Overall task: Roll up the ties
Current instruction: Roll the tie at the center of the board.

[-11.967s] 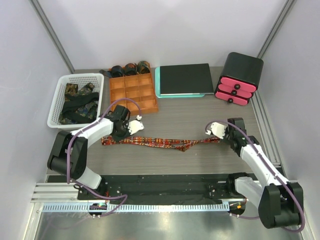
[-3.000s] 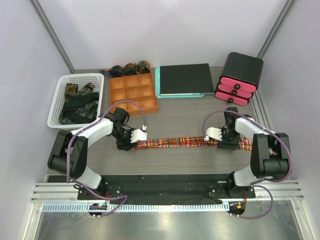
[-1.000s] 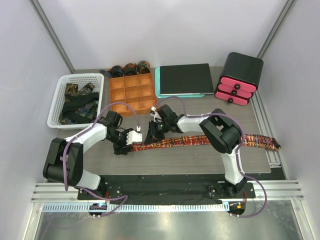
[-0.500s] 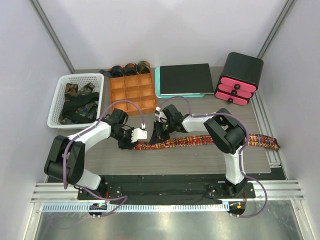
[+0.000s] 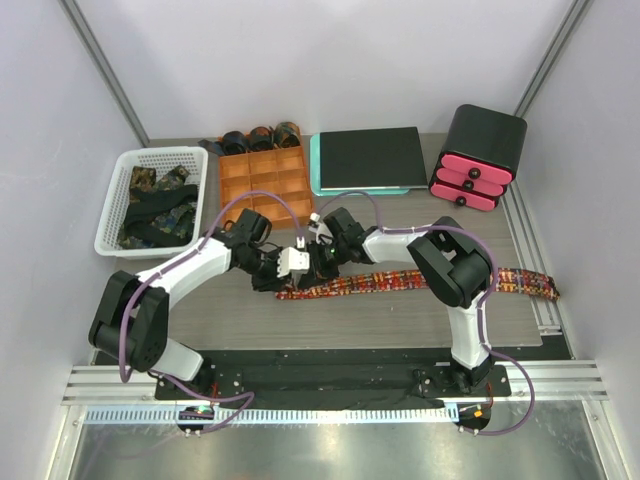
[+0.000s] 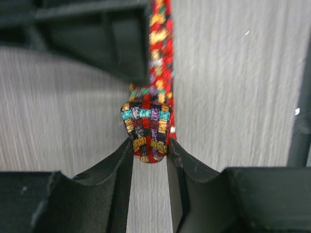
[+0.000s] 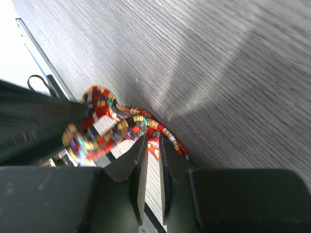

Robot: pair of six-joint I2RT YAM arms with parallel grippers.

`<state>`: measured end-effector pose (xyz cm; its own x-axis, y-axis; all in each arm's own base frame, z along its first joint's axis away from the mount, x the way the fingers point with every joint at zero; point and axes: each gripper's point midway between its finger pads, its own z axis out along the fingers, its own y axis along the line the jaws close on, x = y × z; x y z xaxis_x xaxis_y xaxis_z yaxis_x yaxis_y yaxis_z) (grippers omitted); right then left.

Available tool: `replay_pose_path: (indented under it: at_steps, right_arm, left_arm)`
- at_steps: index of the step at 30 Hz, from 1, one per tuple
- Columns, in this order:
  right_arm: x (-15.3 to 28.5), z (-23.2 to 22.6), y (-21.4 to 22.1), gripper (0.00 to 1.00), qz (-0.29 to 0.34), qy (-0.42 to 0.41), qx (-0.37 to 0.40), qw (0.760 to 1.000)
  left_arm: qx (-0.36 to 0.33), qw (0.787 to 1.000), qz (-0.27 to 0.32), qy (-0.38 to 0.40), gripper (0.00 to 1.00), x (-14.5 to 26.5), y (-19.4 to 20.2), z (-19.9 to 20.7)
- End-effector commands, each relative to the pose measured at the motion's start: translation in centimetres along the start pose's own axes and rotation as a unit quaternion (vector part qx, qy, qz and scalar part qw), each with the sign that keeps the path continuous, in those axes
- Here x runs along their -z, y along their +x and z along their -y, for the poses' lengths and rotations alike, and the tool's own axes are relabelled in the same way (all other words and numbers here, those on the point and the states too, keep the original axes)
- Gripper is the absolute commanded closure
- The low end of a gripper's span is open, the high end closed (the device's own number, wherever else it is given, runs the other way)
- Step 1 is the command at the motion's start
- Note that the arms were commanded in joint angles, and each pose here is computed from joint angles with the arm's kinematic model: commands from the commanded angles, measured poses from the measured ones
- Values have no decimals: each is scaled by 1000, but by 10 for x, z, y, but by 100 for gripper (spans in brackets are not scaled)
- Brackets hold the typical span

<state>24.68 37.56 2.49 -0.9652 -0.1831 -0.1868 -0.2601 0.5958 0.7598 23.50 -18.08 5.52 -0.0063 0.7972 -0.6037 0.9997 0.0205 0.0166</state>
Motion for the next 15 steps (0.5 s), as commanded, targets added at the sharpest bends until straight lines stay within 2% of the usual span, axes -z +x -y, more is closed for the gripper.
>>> replay_pose_path:
  at_steps: [1,7,12,13,15]
  right_arm:
    - [3,-7,-12,78,10,7,22,1000]
    - [37,-18,-14,64,7,-13,27,1000]
    - [60,-20,-2,45,-2,-41,12,999]
    - [66,-19,-4,38,4,-44,7,999]
    - [72,-17,-3,36,1,-54,-6,999]
  left_arm:
    - [-18,999,42,2,67,0,-37,0]
    - [-33,999,30,9,67,-9,-41,5]
    - [-23,1000,12,6,67,-17,-37,3]
    - [-23,1000,10,5,67,-18,-39,2]
    - [-16,1000,2,6,67,-21,-36,1]
